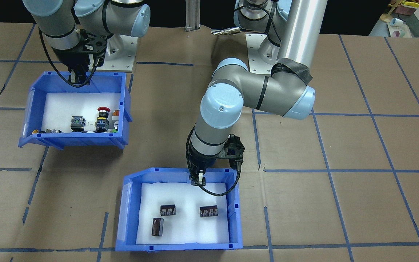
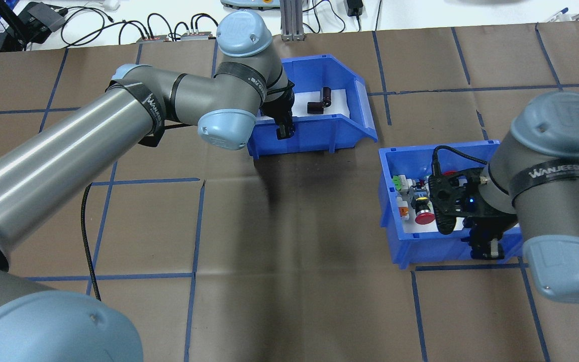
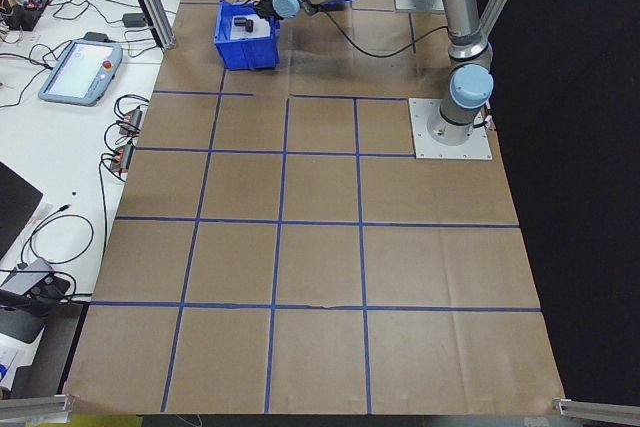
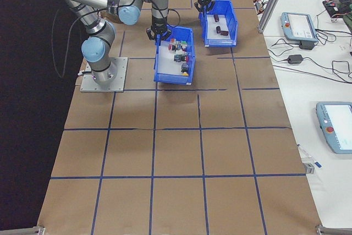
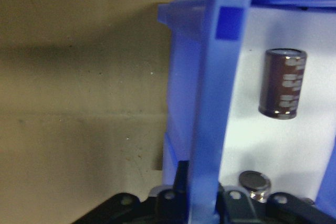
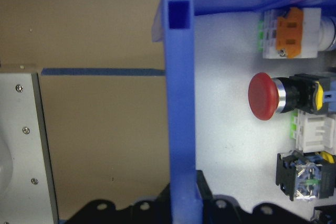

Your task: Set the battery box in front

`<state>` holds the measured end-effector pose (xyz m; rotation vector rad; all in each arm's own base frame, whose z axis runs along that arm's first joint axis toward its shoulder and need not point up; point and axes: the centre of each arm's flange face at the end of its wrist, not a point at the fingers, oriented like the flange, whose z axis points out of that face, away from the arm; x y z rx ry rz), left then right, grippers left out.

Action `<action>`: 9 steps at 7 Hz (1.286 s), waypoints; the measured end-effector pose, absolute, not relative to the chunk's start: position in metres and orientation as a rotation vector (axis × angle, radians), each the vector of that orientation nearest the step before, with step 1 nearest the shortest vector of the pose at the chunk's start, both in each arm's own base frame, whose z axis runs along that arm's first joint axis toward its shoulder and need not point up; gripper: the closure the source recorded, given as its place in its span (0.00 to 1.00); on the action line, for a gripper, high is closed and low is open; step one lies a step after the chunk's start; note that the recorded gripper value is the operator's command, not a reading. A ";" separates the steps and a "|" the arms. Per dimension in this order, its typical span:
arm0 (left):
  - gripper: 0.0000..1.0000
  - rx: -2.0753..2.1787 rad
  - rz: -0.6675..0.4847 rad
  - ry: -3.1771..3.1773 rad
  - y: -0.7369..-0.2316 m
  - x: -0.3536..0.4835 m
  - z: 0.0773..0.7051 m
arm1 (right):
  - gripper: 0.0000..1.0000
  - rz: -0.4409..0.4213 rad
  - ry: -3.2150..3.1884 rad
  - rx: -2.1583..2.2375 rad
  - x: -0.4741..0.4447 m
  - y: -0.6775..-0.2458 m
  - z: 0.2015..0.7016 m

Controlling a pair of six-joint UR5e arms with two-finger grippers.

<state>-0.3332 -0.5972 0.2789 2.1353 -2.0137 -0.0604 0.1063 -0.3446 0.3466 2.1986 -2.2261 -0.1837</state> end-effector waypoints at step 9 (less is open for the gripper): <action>0.01 1.454 0.033 -2.671 -0.581 -0.249 0.402 | 0.95 -0.093 -2.241 2.170 0.228 -0.288 0.338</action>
